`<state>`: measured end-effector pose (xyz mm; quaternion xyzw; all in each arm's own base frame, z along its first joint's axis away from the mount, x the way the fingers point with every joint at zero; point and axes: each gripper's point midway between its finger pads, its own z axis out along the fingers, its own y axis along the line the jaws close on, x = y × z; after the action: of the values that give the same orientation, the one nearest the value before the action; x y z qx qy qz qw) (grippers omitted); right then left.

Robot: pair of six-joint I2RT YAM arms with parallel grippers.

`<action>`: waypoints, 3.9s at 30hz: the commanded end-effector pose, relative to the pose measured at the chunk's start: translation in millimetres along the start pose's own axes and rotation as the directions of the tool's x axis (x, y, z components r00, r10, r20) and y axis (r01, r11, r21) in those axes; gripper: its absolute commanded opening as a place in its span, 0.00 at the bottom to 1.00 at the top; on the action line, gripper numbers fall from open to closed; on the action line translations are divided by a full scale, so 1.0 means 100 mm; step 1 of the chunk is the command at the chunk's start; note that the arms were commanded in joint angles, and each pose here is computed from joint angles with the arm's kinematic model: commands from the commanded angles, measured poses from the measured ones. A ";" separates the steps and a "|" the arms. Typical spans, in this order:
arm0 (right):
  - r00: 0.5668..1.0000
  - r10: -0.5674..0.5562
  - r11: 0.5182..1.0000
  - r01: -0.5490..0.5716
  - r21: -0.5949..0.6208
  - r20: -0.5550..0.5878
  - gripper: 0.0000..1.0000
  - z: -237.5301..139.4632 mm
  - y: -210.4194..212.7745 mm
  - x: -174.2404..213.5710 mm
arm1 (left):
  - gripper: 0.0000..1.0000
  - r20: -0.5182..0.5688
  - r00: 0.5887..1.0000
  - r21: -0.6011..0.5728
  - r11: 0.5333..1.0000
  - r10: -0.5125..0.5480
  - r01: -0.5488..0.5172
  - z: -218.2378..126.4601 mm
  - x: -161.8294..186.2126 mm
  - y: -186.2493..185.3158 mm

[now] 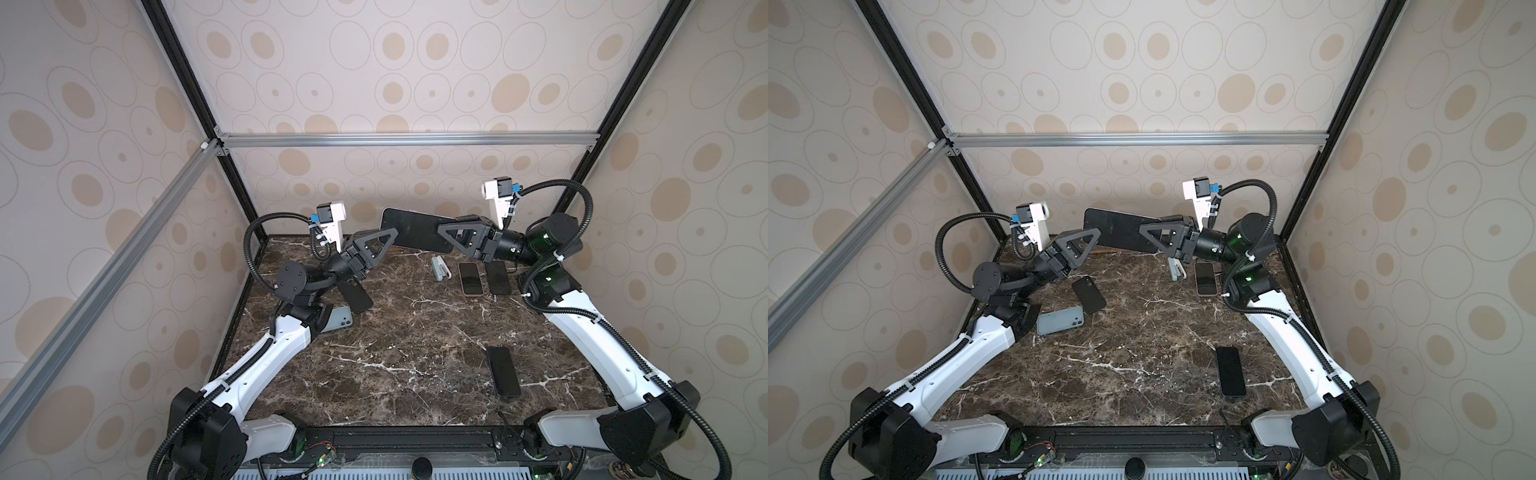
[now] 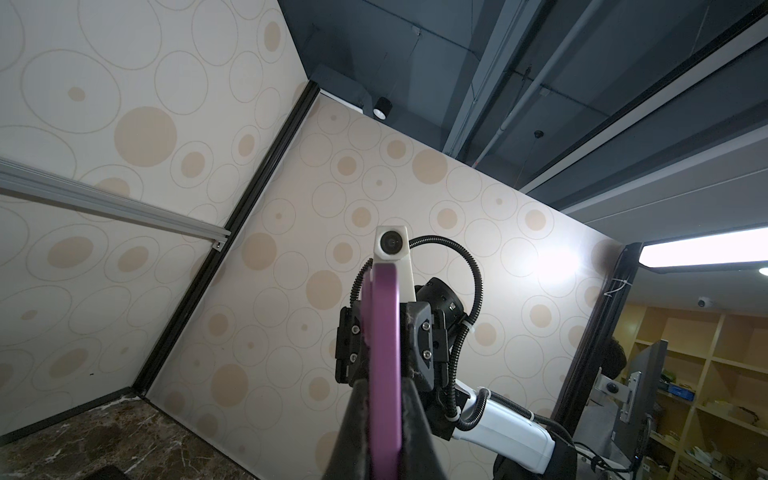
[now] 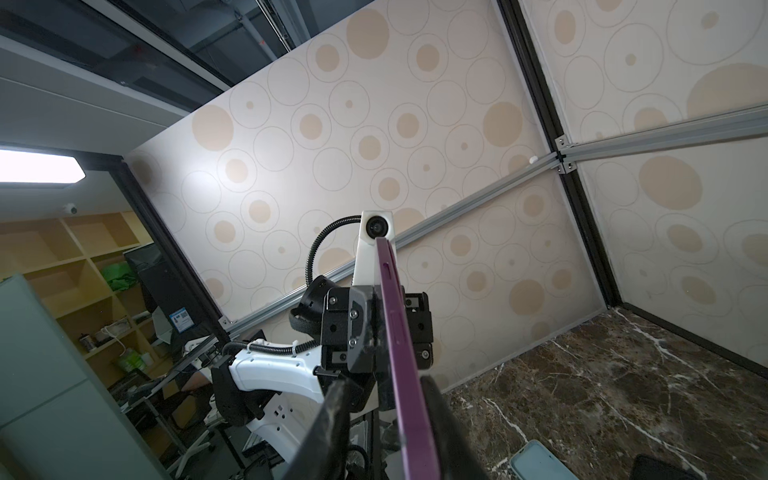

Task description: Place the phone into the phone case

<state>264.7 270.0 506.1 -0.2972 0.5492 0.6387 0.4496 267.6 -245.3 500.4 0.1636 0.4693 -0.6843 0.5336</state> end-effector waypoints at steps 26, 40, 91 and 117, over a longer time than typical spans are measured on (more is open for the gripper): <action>1.000 -0.018 0.746 0.015 0.666 -0.002 0.00 -0.69 -0.78 0.17 | 0.72 -0.510 0.854 -0.753 0.427 0.103 -0.501 -1.36 0.82 2.12; 0.999 -0.028 0.700 0.031 0.713 -0.017 0.00 -0.85 -0.74 0.25 | 0.65 -0.590 0.726 -0.807 0.225 -0.354 -0.546 -2.33 2.15 3.35; 0.979 0.195 0.518 -0.157 0.841 0.063 0.00 -1.26 -0.94 0.82 | 0.58 -0.276 0.871 -0.898 0.432 -0.406 -0.083 -1.28 2.18 2.80; 0.663 0.746 0.297 -0.413 0.861 0.060 0.00 -0.64 -2.32 3.35 | 0.46 -0.300 0.734 -0.950 0.257 -0.609 -0.176 -2.57 2.96 2.98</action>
<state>328.2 291.6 103.4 0.0497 0.9176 0.3556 0.1703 374.4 -196.7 29.2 -0.0440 0.9345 -0.2306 0.2676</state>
